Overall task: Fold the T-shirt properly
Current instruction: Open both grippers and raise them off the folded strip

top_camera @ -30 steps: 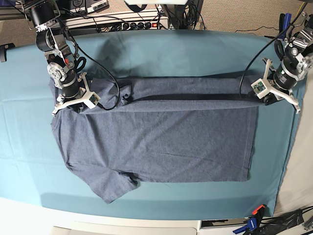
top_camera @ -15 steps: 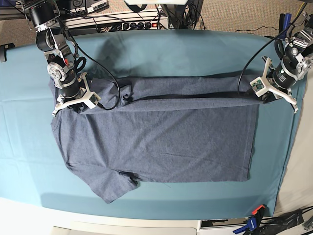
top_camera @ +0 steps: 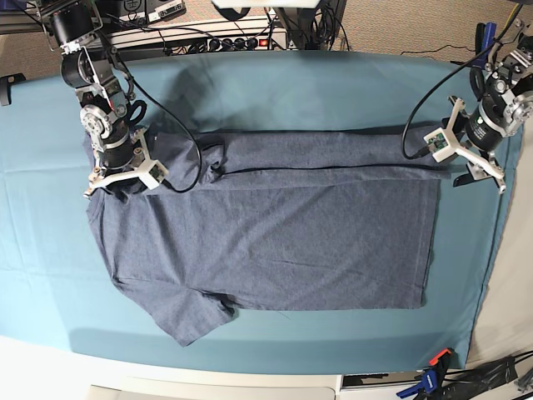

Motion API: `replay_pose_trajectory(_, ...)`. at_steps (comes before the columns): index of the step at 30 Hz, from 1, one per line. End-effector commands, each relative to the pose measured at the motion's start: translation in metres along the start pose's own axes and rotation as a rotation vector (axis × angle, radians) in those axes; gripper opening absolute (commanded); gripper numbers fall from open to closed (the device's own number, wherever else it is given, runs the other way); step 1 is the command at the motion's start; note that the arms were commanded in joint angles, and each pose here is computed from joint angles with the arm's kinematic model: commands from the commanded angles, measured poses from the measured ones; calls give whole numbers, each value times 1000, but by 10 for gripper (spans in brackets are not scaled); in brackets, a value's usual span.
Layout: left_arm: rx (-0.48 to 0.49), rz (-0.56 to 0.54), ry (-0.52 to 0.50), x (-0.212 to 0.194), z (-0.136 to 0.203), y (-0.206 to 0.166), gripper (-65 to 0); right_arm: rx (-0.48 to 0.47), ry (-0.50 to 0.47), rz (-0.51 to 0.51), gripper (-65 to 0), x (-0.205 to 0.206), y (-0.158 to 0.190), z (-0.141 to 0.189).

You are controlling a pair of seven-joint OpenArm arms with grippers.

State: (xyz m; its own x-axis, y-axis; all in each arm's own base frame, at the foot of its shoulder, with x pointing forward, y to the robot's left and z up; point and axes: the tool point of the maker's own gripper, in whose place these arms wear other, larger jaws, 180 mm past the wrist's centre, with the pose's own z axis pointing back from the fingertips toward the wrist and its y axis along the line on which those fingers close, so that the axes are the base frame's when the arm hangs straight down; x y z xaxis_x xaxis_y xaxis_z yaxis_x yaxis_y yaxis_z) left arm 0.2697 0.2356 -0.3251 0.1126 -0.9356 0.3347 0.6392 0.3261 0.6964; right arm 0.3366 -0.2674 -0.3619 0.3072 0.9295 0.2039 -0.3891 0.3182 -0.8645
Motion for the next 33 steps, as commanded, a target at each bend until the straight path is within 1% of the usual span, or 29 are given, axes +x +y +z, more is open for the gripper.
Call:
replay_pose_trajectory(1,37,-22,-16,3,2,14,-333,-81,-6,14,-417,2,-26,0)
replay_pose_trajectory(4,33,-11,-7,2,2,13,-333,-129,5,9,-417,2,-39,3)
replay_pose_trajectory(7,7,50,26,-4,2,8,-333,-162,20,-14,-417,5,-49,8)
replay_pose_trajectory(9,-17,89,40,-4,4,3,-333,-166,18,-33,-417,11,-56,13)
replay_pose_trajectory(14,-52,86,43,9,12,-9,-333,-40,-24,21,-417,28,-50,37)
replay_pose_trajectory(16,-70,84,38,14,17,-17,-333,-35,-18,52,-417,25,-50,49)
replay_pose_trajectory(19,-95,78,36,17,23,-28,-333,-25,19,107,-417,7,-47,60)
replay_pose_trajectory(24,-138,58,84,5,30,-48,-333,-14,119,179,-417,-41,-54,72)
replay_pose_trajectory(27,-170,59,102,1,34,-61,-333,14,151,219,-417,-59,-53,82)
replay_pose_trajectory(29,-193,42,115,-2,39,-70,-333,72,144,218,-417,-61,-43,92)
replay_pose_trajectory(32,-219,9,119,-2,48,-84,-333,182,121,188,-417,-55,-17,111)
replay_pose_trajectory(33,-226,2,118,-1,50,-87,-333,204,114,185,-416,-53,-10,117)
